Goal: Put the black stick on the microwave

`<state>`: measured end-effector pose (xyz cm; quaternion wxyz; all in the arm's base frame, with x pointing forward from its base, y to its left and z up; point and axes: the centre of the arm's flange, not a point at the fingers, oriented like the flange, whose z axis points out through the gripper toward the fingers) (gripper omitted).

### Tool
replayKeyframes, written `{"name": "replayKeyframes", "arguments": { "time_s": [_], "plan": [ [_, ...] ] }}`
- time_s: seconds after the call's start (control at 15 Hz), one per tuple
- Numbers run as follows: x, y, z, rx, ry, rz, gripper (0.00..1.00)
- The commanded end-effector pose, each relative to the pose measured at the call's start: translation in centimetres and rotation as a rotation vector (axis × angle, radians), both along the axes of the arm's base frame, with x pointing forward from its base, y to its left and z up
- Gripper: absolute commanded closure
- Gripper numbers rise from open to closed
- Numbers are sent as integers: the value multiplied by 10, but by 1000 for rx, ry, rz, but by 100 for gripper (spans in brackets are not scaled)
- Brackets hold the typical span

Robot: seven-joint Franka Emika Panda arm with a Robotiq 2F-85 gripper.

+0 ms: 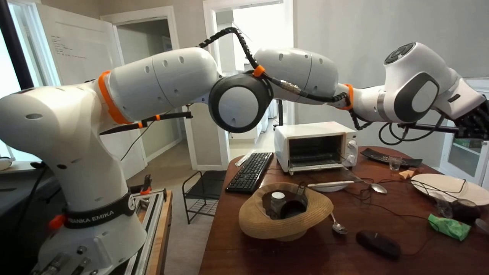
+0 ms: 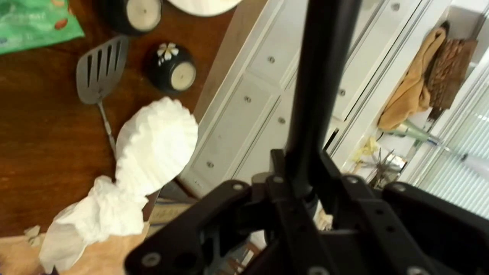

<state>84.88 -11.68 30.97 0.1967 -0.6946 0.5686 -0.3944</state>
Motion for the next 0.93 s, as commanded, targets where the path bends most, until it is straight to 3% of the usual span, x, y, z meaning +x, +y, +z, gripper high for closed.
{"name": "replayKeyframes", "arguments": {
  "time_s": [0.0,0.33,0.4,0.67,0.87],
  "plan": [
    [1,4,0,19,0,33,78],
    [0,3,1,33,-3,54,78],
    [6,9,-1,28,5,86,94],
    [24,80,7,-12,28,315,94],
    [-5,147,28,-36,32,482,94]
  ]
}}
